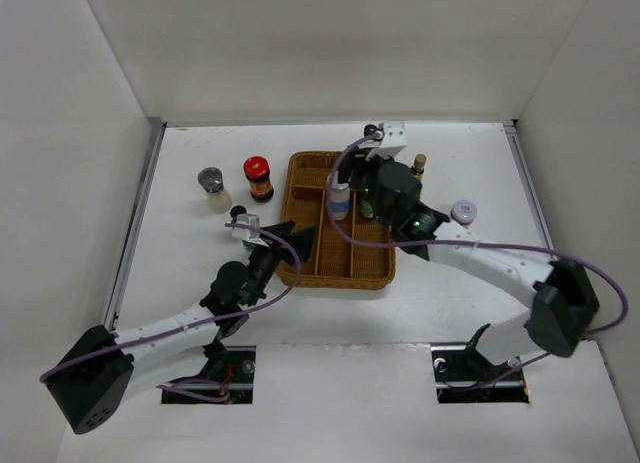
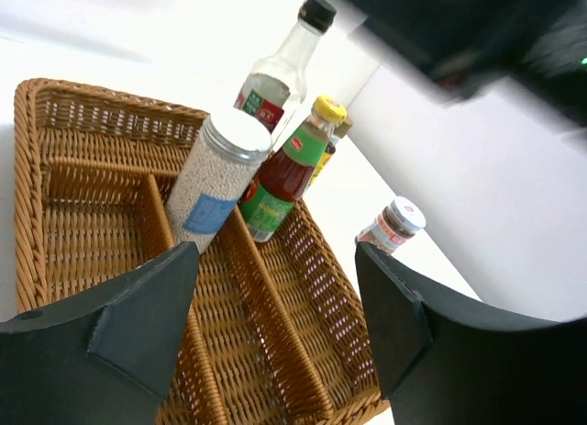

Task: Organize the condiment bottles

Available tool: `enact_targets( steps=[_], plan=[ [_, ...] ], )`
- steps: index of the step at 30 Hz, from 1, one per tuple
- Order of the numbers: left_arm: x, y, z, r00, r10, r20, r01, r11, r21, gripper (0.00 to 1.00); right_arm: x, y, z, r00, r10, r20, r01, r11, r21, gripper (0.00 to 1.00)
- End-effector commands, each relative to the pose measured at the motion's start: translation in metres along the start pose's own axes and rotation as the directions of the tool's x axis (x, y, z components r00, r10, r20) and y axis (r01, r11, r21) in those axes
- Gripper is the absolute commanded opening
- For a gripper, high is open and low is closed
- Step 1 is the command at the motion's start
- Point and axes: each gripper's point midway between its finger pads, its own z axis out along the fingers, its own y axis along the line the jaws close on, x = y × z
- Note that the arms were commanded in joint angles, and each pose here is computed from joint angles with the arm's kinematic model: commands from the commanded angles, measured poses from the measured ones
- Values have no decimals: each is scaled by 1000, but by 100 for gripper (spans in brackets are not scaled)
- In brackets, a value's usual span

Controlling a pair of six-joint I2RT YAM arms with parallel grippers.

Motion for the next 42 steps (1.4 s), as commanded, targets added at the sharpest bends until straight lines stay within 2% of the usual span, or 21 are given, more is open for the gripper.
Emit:
enact_targets(
  steps=[1,3,4,6,8,9,12,14,16,20,26,30,36,39,42],
  plan=[
    [-11,-12,7,999,-17,37,16,999,33,68,-38,-18,-28,994,71,87,-71,997,3,63],
    [-9,-17,7,999,-24,27,22,999,47,68,-30,-55,-41,993,82,79,-88,993,79,43],
    [-6,-20,7,1000,-22,20,21,998,51,68,-23,-78,-49,993,93,70,-102,985,138,37],
    [1,-22,9,1000,-11,0,11,999,53,68,-5,-126,-68,992,116,46,-124,954,272,31],
    [10,-26,12,1000,-11,-24,13,998,64,68,13,-180,-90,990,134,39,-138,892,430,30],
    [14,-31,12,999,-13,-34,16,997,75,68,21,-207,-102,990,137,39,-138,851,507,33],
    [26,-40,14,998,5,-61,1,995,96,68,43,-270,-131,985,170,5,-130,731,670,59],
    [31,-41,16,997,13,-73,-5,995,98,68,57,-288,-134,979,200,-33,-121,703,700,78],
    [32,-43,15,997,12,-76,-4,995,103,68,69,-297,-131,973,225,-60,-116,692,712,85],
    [33,-42,14,997,11,-80,-3,995,100,69,91,-307,-119,963,236,-131,-65,674,736,93],
    [32,-38,14,997,6,-79,1,996,92,69,115,-306,-103,946,255,-201,-31,687,726,93],
    [33,-41,14,997,8,-78,0,995,99,69,119,-306,-97,947,258,-192,-41,689,724,84],
    [33,-40,15,997,5,-77,2,995,98,69,118,-317,-85,954,252,-166,-50,675,736,79],
    [33,-36,15,997,5,-79,3,996,90,69,119,-321,-80,957,249,-149,-60,670,740,69],
    [31,-36,15,997,8,-71,-2,996,89,69,110,-319,-82,965,240,-105,-88,675,733,54]
  ],
)
